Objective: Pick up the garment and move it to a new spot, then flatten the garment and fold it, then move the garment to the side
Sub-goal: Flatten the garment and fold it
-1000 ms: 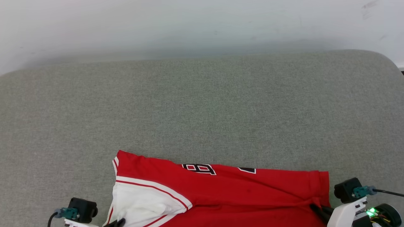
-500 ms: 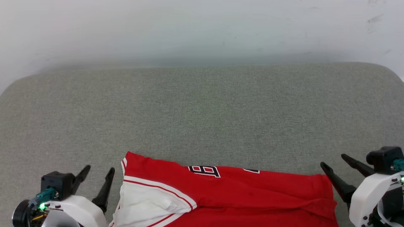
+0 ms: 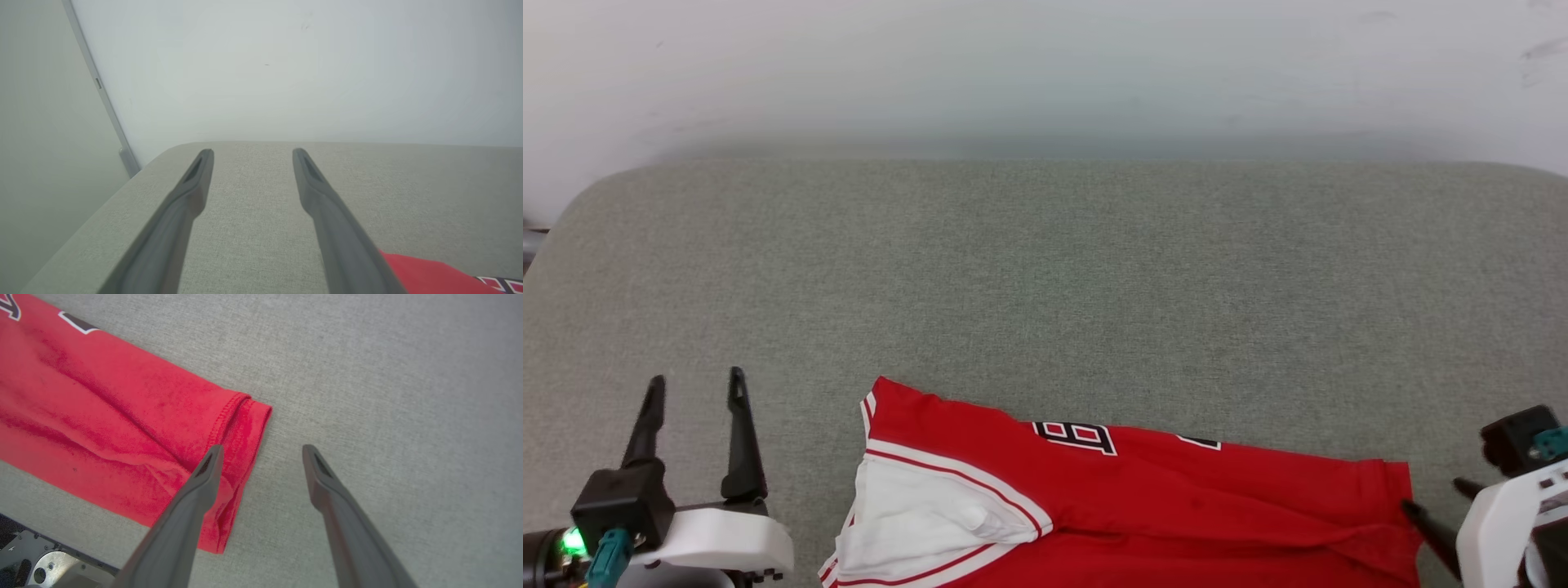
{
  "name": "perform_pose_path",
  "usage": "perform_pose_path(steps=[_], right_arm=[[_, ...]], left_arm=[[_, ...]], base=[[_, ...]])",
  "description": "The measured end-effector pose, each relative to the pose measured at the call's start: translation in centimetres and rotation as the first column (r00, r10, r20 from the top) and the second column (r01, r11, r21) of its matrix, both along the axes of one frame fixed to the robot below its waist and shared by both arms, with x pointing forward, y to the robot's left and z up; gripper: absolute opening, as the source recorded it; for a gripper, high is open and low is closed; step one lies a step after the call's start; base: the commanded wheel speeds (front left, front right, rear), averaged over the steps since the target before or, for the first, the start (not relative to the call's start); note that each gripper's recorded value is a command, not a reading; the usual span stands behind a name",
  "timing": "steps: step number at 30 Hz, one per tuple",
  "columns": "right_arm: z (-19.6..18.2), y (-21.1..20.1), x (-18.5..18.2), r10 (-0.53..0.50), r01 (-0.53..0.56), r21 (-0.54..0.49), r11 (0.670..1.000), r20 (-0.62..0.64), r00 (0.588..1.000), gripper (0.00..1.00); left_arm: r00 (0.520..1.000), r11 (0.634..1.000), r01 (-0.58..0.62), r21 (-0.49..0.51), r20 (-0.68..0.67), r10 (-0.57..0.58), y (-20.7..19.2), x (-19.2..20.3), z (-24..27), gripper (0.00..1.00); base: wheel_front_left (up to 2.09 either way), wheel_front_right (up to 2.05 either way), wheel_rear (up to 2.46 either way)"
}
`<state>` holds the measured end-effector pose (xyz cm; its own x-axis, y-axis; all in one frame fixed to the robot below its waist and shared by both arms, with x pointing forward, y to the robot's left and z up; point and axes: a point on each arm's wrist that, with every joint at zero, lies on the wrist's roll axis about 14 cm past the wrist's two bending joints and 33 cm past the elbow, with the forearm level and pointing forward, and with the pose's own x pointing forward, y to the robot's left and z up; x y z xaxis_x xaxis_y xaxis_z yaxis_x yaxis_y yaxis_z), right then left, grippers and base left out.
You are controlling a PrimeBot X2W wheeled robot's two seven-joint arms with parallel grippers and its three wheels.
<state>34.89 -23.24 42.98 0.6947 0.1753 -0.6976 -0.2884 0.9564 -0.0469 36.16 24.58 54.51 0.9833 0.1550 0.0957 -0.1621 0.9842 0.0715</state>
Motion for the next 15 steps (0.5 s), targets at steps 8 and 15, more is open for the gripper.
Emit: perform_pose_path(steps=[8,15], right_arm=[[-3.3,2.5,-1.2,0.038,-0.032,0.047,0.998,-0.129,0.991,1.0],[-6.1,3.3,-2.2,0.052,-0.042,0.05,0.998,-0.215,0.975,1.0]], left_arm=[[0.986,0.987,-0.162,0.014,0.054,0.161,2.3,-2.0,-0.2,1.0],[0.973,0.974,-0.225,0.031,0.064,0.223,2.7,-3.2,-0.7,1.0]], base=[[0.0,0.0,0.0],[0.0,0.0,0.0]])
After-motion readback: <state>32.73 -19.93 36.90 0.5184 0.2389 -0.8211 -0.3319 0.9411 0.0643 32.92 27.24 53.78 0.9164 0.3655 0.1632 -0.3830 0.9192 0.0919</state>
